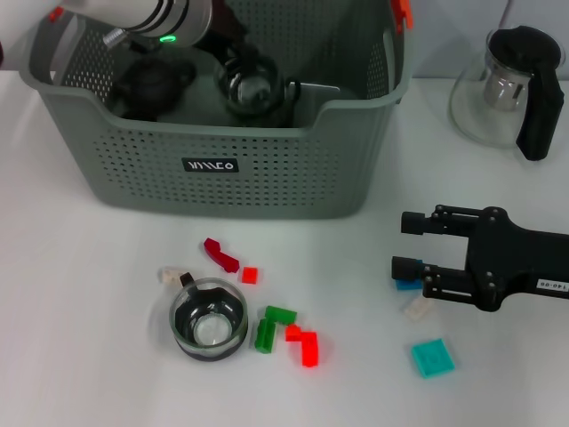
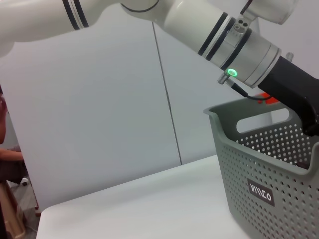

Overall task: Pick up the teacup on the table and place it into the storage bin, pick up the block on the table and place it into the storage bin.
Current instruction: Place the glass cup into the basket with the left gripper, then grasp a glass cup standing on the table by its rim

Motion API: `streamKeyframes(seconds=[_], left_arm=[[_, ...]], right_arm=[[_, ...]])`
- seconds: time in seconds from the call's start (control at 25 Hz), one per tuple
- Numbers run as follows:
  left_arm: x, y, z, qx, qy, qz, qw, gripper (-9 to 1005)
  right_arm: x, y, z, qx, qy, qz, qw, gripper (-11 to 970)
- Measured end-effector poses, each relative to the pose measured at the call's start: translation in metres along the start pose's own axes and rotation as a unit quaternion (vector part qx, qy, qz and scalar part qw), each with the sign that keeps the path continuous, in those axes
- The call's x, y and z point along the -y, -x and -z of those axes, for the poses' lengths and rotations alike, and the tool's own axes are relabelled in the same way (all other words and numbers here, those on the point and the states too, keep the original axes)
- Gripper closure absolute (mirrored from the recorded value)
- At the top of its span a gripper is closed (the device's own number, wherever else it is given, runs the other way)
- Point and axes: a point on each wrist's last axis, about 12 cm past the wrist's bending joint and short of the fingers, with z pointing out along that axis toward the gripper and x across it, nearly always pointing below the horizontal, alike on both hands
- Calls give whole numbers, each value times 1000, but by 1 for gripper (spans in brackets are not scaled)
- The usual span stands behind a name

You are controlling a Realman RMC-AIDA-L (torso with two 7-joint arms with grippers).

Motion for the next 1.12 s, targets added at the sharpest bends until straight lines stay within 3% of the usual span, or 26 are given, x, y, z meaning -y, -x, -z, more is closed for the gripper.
streamKeyframes(seconds=[0.04, 0.44, 0.72, 0.8, 0.88, 0.92, 0.96, 1.12], left_arm=[[1, 0, 0, 0, -1, 0, 1000, 782], [1, -3, 14, 15, 0, 6, 1000, 596], [-4, -4, 29, 46, 5, 30, 998, 586], [-6, -4, 36, 69, 3, 47, 996, 496], [-14, -6, 52, 121, -10, 86, 989, 406], [-23, -11, 71, 175, -41, 134, 975, 361], [-23, -11, 71, 175, -41, 134, 975, 341], [-38, -33, 108, 276, -123, 231, 925, 263]], right_arm=[[0, 0, 0, 0, 0, -1, 1000, 293], [1, 0, 2, -1, -2, -3, 1000, 293], [1, 0, 2, -2, -2, -3, 1000, 294], [1, 0, 2, -2, -2, -4, 1000, 294], [0, 0, 2, -2, -2, -4, 1000, 294], [0, 0, 2, -2, -2, -4, 1000, 294], [0, -1, 2, -2, -2, -4, 1000, 294], [0, -1, 3, -2, -2, -5, 1000, 294]])
